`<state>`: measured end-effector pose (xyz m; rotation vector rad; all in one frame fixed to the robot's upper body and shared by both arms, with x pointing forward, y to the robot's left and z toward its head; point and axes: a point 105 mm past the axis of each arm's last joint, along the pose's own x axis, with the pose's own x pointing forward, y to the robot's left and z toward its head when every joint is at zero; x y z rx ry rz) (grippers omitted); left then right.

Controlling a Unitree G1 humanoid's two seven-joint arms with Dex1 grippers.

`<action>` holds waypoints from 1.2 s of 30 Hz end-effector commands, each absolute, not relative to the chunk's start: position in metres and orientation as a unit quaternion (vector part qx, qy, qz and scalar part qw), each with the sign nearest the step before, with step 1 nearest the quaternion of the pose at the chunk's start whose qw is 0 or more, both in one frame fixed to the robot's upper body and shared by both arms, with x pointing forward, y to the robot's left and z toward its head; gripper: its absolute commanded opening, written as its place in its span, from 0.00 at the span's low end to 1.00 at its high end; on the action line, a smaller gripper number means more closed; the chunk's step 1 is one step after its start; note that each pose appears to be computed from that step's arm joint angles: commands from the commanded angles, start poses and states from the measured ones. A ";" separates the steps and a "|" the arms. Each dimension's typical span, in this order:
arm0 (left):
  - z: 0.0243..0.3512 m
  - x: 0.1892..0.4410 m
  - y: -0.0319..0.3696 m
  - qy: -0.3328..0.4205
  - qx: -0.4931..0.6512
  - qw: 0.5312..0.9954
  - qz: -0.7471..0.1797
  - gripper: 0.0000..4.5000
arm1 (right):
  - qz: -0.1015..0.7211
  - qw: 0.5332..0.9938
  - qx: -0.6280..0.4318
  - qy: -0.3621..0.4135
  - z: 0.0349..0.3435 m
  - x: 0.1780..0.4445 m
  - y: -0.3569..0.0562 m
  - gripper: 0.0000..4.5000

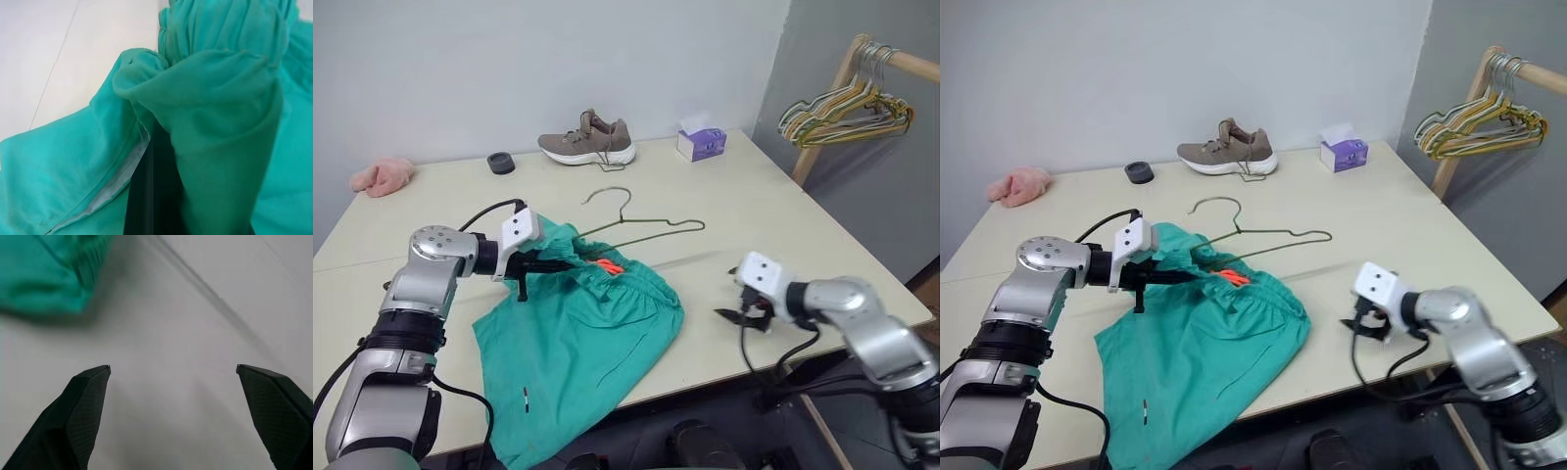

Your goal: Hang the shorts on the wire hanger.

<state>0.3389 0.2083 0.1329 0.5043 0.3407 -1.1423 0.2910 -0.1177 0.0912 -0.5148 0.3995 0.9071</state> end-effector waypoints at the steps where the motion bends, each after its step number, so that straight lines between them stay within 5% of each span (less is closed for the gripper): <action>1: 0.153 0.339 0.212 0.133 0.234 0.808 -0.524 0.00 | 0.418 0.865 -0.206 0.186 0.093 0.291 -0.102 0.99; 8: 0.155 0.339 0.211 0.131 0.234 0.809 -0.523 0.00 | 0.422 0.872 -0.121 0.216 0.077 0.292 -0.077 0.99; 13: 0.154 0.338 0.211 0.131 0.238 0.809 -0.522 0.00 | 0.427 0.871 -0.041 0.237 0.077 0.289 -0.067 0.72; 21: 0.151 0.337 0.212 0.134 0.246 0.806 -0.521 0.00 | 0.432 0.863 -0.092 0.243 0.088 0.286 -0.096 0.72; 26: 0.151 0.337 0.211 0.133 0.245 0.806 -0.521 0.00 | 0.438 0.863 -0.080 0.239 0.090 0.285 -0.087 0.99; 36: 0.150 0.337 0.211 0.132 0.246 0.807 -0.520 0.00 | 0.392 0.882 -0.056 0.255 0.069 0.301 -0.067 0.99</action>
